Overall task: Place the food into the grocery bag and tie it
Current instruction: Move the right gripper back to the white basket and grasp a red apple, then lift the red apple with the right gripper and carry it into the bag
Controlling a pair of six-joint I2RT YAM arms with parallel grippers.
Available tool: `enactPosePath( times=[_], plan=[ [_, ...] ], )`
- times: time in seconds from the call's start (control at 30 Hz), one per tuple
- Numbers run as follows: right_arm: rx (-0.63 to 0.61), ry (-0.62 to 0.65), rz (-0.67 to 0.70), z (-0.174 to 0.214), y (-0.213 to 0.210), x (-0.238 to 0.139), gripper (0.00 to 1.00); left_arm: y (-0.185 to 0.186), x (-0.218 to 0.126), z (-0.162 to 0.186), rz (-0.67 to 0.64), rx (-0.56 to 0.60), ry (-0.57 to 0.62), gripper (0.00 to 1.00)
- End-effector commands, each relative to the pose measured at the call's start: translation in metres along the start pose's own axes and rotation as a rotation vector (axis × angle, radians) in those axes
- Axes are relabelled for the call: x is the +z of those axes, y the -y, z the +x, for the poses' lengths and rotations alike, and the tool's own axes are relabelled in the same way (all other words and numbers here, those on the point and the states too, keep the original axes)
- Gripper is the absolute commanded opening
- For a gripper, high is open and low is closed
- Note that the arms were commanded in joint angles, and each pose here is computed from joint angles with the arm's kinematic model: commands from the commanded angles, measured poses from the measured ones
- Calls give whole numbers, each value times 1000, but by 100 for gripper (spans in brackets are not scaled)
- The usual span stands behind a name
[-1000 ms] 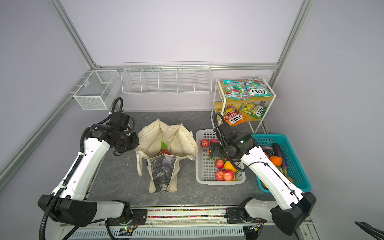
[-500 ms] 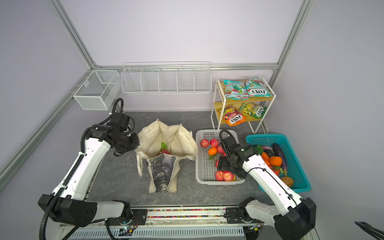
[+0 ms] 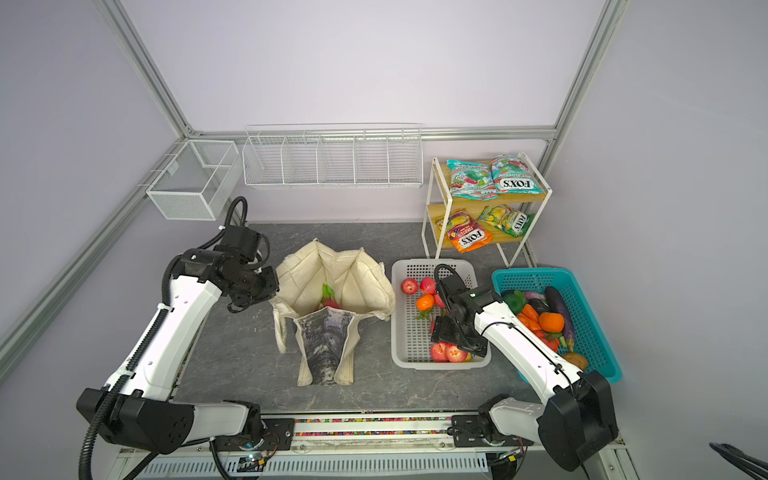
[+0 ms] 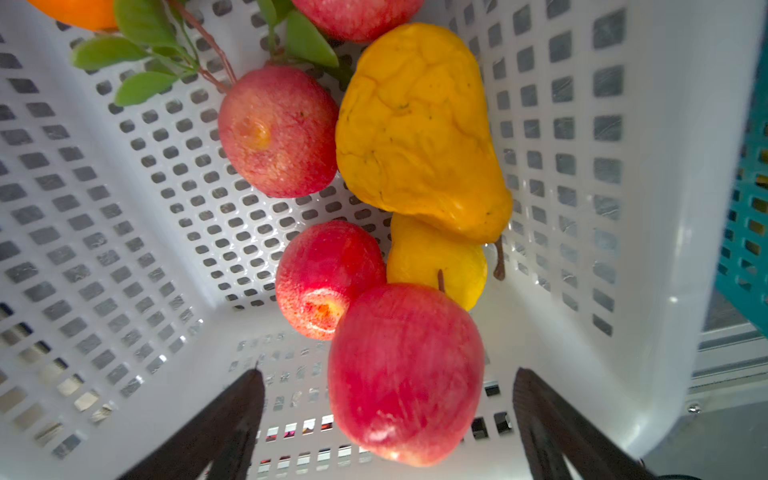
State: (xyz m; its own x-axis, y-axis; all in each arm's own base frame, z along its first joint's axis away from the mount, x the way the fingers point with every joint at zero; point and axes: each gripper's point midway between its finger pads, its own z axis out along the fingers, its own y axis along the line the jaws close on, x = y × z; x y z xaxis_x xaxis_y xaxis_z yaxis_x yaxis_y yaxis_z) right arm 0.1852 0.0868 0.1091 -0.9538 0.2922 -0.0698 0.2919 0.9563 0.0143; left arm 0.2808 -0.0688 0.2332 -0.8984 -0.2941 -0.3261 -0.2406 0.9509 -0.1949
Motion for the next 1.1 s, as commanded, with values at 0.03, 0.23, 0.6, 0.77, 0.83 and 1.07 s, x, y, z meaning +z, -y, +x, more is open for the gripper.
enactPosePath(
  times=[0.03,0.23,0.6,0.77,0.83,1.07],
  plan=[
    [5,-31,13,6,4,11,95,-3,-1,3,-6,4,-3,0],
    [3,-36,25,8,7,18,89,-4,1,5,-10,4,-11,0],
    [3,-25,30,7,11,18,70,3,7,2,13,1,-26,0],
    [1,-23,33,6,12,15,62,6,8,1,23,1,-33,0],
    [-5,-18,32,5,12,12,55,6,8,0,22,2,-29,0],
    [-100,77,-42,-27,-14,-41,42,6,6,-1,26,0,-26,0]
  ],
)
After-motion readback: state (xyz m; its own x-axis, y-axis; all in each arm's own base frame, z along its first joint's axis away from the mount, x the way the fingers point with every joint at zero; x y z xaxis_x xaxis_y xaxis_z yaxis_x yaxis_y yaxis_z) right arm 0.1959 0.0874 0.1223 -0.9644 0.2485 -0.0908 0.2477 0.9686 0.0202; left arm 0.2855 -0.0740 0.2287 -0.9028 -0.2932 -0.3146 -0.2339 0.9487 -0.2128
